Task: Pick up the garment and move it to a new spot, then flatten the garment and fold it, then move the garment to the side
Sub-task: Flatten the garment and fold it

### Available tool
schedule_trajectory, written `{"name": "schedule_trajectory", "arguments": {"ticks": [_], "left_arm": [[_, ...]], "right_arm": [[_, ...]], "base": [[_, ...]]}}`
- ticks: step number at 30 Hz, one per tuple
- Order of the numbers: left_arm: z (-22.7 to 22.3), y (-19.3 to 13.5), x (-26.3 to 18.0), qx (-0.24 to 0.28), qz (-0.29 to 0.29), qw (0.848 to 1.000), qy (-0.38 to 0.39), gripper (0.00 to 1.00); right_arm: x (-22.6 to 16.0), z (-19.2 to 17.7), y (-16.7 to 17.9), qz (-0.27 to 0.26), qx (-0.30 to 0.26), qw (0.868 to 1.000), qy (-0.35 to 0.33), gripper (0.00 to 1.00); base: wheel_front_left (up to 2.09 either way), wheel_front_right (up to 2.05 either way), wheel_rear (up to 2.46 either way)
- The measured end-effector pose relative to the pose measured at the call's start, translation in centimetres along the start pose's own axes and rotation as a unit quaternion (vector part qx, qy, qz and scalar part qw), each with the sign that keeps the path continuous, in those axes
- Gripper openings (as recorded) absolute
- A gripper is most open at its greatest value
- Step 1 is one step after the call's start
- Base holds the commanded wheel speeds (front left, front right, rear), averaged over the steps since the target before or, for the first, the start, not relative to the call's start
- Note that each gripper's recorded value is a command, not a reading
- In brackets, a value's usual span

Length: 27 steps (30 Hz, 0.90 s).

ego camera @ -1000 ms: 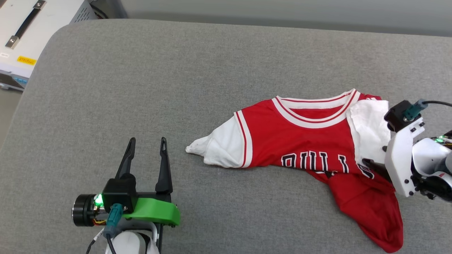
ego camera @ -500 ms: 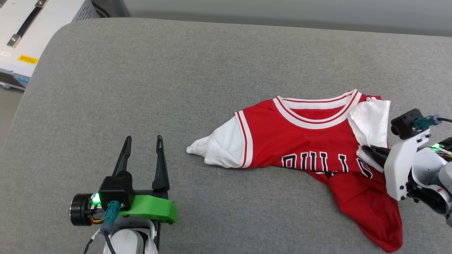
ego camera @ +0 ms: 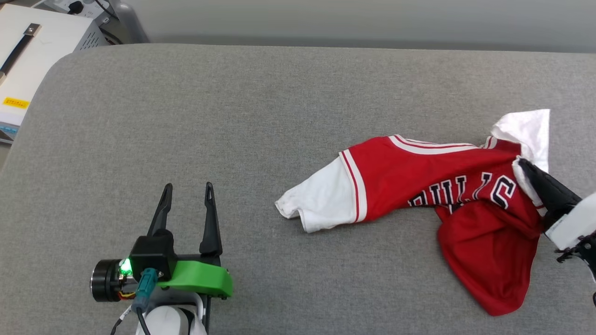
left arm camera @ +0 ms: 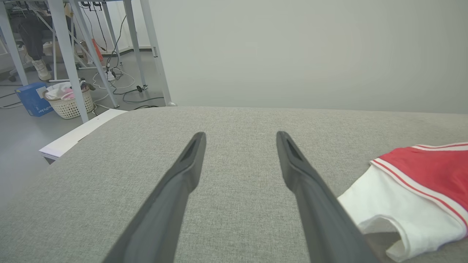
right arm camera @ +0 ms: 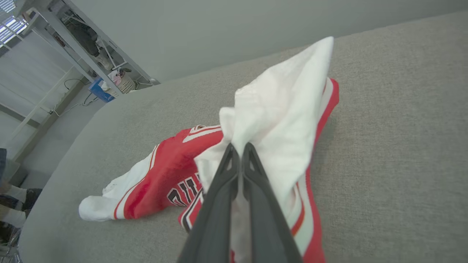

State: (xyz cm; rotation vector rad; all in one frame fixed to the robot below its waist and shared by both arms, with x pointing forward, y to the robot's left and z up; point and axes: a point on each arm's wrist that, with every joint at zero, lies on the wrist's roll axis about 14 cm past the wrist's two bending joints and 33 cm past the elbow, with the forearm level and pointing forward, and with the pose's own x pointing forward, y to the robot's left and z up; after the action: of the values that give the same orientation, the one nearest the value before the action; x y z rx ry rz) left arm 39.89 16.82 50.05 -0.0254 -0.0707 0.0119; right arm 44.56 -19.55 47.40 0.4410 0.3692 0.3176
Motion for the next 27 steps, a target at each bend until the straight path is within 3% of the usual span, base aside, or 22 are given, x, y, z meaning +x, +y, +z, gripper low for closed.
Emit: {"name": "schedule_trajectory", "arguments": {"ticks": [6, 14, 17, 18, 19, 27], "left_arm": [[-0.3, 0.3, -0.2, 0.001, 0.003, 1.0, 0.005, 1.0], [-0.6, 0.9, -0.6, 0.003, 0.012, 1.0, 0.011, 1.0], [-0.6, 1.0, -0.7, 0.004, 0.015, 1.0, 0.012, 1.0], [-0.7, 1.1, -0.8, 0.004, 0.016, 1.0, 0.013, 1.0], [-0.7, 1.1, -0.8, 0.004, 0.016, 1.0, 0.013, 1.0], [-1.0, 0.9, -0.7, 0.004, 0.013, 1.0, 0.017, 1.0]], "right_arm": [[-1.6, 1.4, -4.6, -0.07, 0.12, 0.987, -0.077, 0.0], [-5.8, 1.1, -12.8, -0.202, 0.254, 0.931, -0.167, 0.0], [-7.7, 0.9, -15.4, -0.246, 0.273, 0.911, -0.189, 0.0], [-9.6, 0.4, -17.5, -0.287, 0.283, 0.891, -0.209, 0.0], [-10.5, 0.3, -18.4, -0.304, 0.285, 0.883, -0.217, 0.0], [-16.0, -4.4, -22.6, -0.424, 0.279, 0.842, -0.181, 0.0]], "base": [[0.0, 0.0, 0.0], [0.0, 0.0, 0.0], [0.0, 0.0, 0.0], [0.0, 0.0, 0.0], [0.0, 0.0, 0.0], [0.0, 0.0, 0.0]]}}
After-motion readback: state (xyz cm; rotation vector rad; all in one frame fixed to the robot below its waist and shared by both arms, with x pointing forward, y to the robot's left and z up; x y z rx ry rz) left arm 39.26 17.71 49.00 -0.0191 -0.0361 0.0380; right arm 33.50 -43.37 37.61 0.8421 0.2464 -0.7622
